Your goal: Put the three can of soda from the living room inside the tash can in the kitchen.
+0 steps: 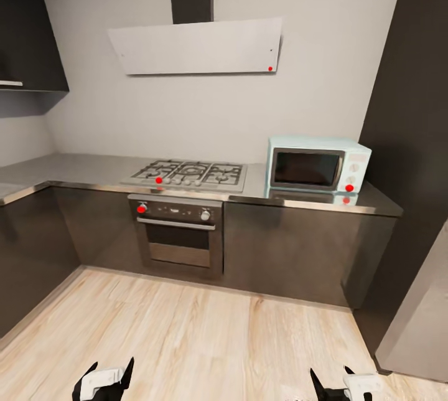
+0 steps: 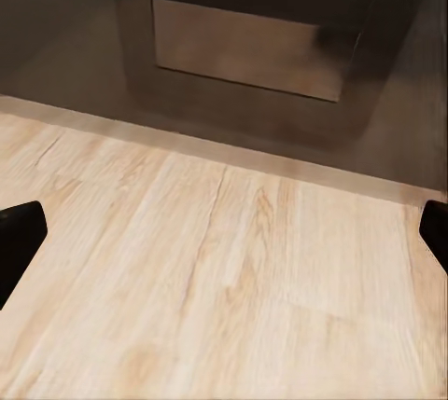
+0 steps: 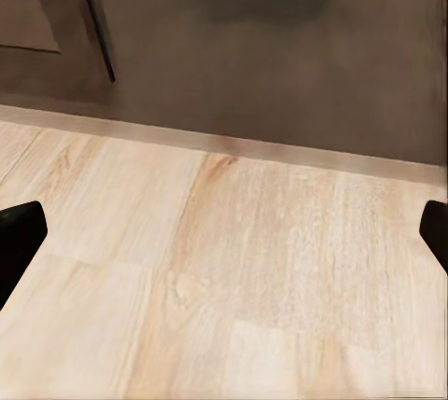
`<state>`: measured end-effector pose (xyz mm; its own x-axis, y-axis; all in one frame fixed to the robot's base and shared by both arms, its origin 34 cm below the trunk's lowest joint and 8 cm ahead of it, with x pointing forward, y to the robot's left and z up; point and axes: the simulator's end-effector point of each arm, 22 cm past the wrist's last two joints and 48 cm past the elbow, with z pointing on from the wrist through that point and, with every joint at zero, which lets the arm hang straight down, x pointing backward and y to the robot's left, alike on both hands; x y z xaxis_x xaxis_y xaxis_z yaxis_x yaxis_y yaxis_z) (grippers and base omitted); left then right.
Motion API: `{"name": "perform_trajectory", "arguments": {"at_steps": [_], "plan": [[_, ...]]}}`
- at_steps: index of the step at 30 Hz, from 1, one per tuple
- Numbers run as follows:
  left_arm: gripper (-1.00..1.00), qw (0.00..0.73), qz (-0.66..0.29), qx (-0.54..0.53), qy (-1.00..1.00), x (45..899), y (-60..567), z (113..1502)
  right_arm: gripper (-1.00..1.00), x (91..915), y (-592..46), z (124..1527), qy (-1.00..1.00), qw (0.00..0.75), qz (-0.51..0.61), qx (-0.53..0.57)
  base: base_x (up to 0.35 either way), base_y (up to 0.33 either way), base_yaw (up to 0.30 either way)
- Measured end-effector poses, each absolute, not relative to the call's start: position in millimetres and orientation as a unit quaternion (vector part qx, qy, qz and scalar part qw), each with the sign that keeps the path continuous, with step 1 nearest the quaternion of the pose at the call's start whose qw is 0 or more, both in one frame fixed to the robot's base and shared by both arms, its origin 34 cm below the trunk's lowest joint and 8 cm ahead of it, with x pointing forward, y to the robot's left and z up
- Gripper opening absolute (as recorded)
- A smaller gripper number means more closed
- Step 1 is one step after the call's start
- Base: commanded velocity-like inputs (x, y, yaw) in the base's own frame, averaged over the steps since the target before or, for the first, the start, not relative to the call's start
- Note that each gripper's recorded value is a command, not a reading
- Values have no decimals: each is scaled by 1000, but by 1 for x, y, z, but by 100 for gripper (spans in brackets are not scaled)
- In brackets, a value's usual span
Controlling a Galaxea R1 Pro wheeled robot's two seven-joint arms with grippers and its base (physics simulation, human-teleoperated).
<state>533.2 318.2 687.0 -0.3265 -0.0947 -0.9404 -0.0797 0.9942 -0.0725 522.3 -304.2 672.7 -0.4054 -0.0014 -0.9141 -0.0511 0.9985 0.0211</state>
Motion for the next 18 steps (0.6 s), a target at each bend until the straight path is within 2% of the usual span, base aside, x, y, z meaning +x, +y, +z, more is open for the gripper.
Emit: {"name": "perform_trajectory", "arguments": {"at_steps": [18], "plan": [[100, 560, -5, -56, 826, 522, 320, 669, 100, 521, -304, 671, 839, 543, 23, -16, 5, 1, -246]]}}
